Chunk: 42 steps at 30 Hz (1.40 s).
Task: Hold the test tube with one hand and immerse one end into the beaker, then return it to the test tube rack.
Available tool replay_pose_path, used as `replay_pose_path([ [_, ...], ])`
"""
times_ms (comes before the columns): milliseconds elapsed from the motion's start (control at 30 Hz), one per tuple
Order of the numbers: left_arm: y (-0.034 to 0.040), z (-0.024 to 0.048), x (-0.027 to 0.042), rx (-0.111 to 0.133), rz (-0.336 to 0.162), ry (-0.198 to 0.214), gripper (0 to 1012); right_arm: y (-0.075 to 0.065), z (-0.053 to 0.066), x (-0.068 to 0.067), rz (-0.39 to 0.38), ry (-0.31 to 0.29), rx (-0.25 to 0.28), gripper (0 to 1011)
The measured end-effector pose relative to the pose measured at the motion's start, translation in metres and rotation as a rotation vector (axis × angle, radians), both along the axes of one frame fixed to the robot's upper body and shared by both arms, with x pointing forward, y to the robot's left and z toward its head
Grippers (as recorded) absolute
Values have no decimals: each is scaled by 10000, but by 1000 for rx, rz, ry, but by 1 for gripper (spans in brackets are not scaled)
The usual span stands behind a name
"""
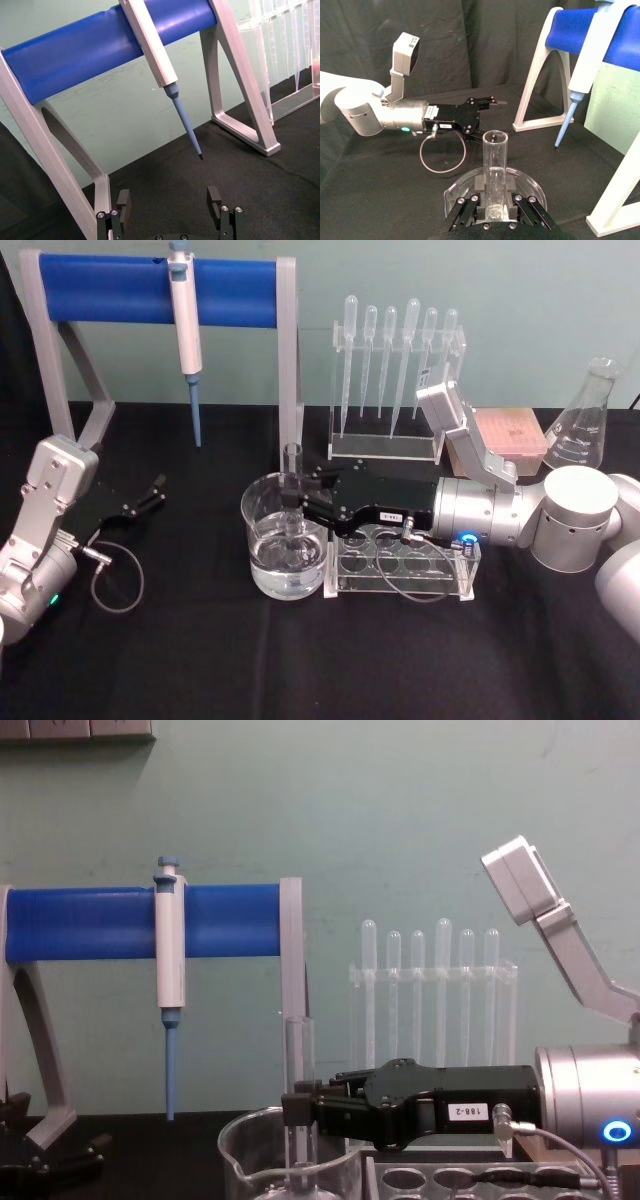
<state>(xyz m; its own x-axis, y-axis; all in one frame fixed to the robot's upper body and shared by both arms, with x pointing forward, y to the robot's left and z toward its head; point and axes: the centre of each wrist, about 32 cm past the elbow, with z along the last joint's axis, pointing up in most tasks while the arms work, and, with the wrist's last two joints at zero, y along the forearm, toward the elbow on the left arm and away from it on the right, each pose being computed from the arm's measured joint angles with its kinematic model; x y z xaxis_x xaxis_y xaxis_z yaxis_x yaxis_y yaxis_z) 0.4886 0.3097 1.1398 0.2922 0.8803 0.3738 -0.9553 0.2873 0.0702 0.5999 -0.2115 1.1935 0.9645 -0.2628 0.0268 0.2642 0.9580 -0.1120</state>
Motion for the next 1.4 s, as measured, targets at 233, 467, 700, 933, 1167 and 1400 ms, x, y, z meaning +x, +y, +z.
replay_pose_path([
  [233,0,0,0,0,0,0,1000,0,0,0,0,0,0,231],
  [467,0,0,0,0,0,0,1000,0,0,0,0,0,0,231],
  [700,0,-1,0,0,0,0,1000,0,0,0,0,0,0,231],
  [933,0,0,0,0,0,0,1000,0,0,0,0,0,0,231],
  [1167,0,-1,0,0,0,0,1000,0,0,0,0,0,0,231],
  [1400,0,0,0,0,0,0,1000,0,0,0,0,0,0,231],
])
